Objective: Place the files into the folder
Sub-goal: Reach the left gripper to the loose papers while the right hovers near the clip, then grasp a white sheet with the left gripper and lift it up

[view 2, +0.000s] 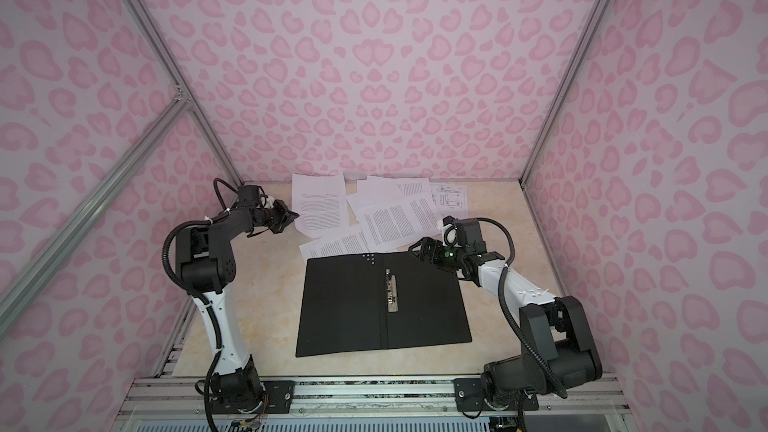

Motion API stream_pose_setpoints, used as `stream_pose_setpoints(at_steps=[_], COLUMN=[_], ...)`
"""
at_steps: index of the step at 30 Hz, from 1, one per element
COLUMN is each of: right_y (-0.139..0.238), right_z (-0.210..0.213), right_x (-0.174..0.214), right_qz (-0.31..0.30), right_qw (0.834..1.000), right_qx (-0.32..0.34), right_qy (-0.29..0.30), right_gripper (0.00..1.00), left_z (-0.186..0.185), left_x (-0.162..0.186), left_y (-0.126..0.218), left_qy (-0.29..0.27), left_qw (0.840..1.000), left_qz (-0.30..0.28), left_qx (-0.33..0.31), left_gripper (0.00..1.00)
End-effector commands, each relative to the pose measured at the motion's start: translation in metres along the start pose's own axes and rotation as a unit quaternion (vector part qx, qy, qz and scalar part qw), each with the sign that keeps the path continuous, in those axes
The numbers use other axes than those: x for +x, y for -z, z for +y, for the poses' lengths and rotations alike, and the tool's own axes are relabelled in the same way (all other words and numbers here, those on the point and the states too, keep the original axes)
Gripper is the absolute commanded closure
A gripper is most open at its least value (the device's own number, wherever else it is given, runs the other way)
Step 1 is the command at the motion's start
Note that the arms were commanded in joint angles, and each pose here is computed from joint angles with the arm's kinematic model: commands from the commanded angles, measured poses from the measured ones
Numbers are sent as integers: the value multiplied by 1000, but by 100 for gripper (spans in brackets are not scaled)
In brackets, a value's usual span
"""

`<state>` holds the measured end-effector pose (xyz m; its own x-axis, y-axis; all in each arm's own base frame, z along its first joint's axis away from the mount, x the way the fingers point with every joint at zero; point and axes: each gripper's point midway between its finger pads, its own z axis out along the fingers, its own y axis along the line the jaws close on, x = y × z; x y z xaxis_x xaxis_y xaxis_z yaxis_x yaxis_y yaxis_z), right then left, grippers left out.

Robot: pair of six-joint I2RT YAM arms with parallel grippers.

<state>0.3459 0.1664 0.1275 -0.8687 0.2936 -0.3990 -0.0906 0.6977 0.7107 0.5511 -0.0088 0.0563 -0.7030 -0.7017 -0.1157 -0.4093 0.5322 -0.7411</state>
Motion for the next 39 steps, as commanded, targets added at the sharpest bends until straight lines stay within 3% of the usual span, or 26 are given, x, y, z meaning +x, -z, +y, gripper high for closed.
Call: stream_pose_setpoints(at_steps=[1, 9, 14, 18, 20, 24, 30, 34, 39], right_y=[6, 9, -4, -16, -15, -10, 4, 11, 9], right_z=[13, 53, 38, 16, 17, 20, 3, -4, -13], right_x=[-24, -70, -83, -89, -90, -90, -95, -99, -99], right_qz=[-48, -115, -116, -113, -116, -121, -138, -147, -143], right_qw=[998, 982, 983, 982, 980, 978, 975, 969, 973], right_qx=[-31, -146, -138, -130, -138, -146, -141, -156, -138], right_qy=[23, 25, -20, -78, -86, -87, -104, -120, -120], right_gripper=[2, 2, 2, 4, 4, 4, 2, 2, 2], left_z=[-69, -154, -211, -227, -241, -267, -302, -335, -377], left_x=[-10, 52, 95, 99, 104, 127, 190, 251, 302], left_y=[86, 167, 194, 212, 217, 200, 137, 98, 80], left_qy=[-80, -156, -188, -211, -209, -216, -233, -249, -253], left_qw=[994, 984, 973, 970, 966, 961, 952, 936, 910], left_qz=[-70, -68, -40, -77, -75, -26, 63, 134, 197], left_qx=[-2, 57, 127, 98, 131, 169, 188, 212, 263], left_gripper=[96, 96, 94, 95, 93, 93, 94, 96, 96])
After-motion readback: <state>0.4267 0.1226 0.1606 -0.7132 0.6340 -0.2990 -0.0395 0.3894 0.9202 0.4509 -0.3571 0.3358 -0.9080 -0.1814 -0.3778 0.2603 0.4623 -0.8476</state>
